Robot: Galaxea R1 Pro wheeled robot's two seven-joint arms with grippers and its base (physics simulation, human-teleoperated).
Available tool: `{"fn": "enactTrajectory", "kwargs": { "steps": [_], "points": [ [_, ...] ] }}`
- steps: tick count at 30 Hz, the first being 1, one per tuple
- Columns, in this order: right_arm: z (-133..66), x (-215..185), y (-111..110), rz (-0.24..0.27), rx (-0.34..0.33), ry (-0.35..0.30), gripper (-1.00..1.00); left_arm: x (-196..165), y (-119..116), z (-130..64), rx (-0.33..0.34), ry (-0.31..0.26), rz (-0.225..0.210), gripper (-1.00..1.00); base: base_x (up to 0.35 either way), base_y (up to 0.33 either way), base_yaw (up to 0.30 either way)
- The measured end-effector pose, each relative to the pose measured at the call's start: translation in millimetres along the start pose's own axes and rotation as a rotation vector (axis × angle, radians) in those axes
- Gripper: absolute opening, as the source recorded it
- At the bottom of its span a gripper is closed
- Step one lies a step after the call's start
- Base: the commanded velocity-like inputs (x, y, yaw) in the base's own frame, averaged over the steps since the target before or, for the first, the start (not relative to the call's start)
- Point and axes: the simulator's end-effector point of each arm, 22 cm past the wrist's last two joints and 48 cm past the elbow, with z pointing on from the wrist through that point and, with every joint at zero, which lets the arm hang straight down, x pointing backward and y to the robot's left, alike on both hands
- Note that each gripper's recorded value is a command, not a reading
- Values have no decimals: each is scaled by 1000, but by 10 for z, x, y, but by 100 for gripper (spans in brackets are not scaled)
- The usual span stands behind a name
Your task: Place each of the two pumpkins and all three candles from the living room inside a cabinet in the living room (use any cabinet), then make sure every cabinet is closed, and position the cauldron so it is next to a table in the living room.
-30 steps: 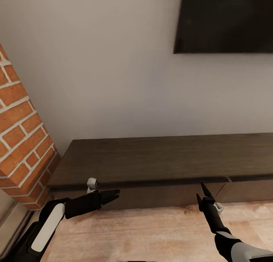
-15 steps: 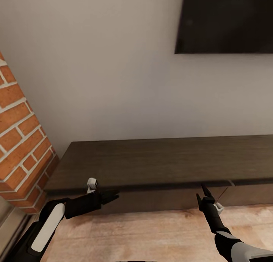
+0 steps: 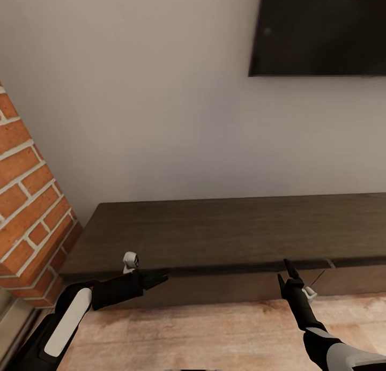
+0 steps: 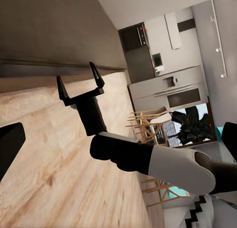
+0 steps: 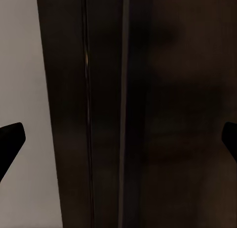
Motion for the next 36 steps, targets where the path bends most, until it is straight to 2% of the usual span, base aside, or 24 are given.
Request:
{"fn": "enactTrajectory", "kwargs": {
  "steps": [20,21,25,30,36],
  "points": [
    [0,4,-3,-1,1,2,100,1,0,1,0,0,0,100,2,0,0],
    [0,4,-3,-1,1,2,-100,1,0,1,0,0,0,100,0,0,0],
    [2,4,7,0,-3,2,-100,1,-1,1,0,0,0,100,0,0,0],
    [-24,0,-94,-7,37,2,-100,1,3,1,0,0,0,100,0,0,0],
    [-27,0,-96,-5,37,2,-100,0,3,1,0,0,-1,100,0,0,0]
  ]
}}
